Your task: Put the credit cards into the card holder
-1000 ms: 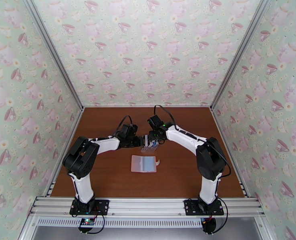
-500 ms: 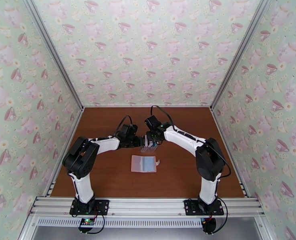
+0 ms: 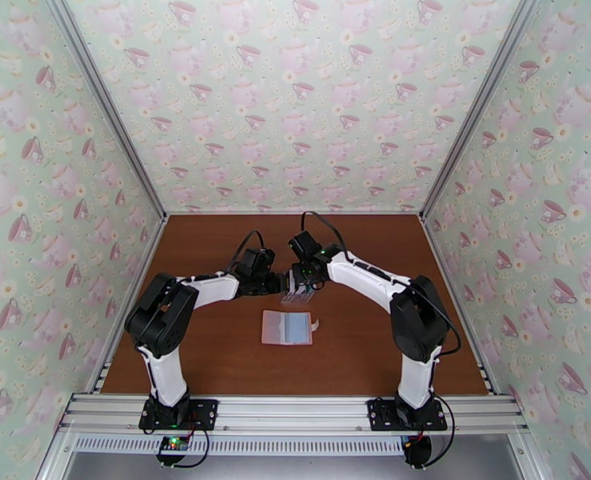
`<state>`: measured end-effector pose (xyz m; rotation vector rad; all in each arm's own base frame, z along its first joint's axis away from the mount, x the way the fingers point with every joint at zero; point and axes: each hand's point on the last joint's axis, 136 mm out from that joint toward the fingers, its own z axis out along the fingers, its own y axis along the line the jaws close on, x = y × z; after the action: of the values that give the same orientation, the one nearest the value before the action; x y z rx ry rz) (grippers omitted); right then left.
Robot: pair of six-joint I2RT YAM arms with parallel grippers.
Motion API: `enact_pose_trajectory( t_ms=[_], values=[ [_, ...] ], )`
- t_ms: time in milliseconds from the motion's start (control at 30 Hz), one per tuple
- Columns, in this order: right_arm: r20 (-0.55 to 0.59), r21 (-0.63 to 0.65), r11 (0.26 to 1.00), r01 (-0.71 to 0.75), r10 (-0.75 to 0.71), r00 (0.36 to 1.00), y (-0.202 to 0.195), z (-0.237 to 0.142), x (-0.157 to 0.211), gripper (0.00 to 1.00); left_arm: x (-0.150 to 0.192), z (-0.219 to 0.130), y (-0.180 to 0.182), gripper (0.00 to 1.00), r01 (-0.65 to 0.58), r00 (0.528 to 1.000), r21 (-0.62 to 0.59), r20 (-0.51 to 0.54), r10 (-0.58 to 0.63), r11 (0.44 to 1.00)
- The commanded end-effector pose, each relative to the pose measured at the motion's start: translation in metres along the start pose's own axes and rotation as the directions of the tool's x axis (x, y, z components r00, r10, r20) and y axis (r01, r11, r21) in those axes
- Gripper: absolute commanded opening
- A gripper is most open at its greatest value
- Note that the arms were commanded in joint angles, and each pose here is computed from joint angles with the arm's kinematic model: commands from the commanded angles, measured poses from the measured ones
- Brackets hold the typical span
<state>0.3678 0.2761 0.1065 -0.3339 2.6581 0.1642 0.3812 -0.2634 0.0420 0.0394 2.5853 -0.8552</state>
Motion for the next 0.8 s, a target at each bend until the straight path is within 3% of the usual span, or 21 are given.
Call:
enact_pose_trajectory(
  t_ms=[0, 500, 767],
  values=[
    [-0.049, 0.005, 1.0, 0.011, -0.011, 0.999, 0.002, 0.008, 0.013, 0.18, 0.007, 0.004, 0.012, 0.45, 0.025, 0.999, -0.037, -0.037, -0.026, 0.999],
    [-0.06, -0.015, 1.0, -0.023, 0.022, 0.998, 0.002, 0.007, 0.023, 0.17, 0.006, 0.003, 0.011, 0.45, 0.03, 0.999, -0.032, -0.037, -0.031, 0.999],
    [-0.035, 0.017, 1.0, -0.012, 0.013, 0.999, -0.001, 0.004, 0.011, 0.15, 0.007, 0.003, 0.011, 0.45, 0.03, 0.999, -0.03, -0.038, -0.031, 0.999]
  ],
)
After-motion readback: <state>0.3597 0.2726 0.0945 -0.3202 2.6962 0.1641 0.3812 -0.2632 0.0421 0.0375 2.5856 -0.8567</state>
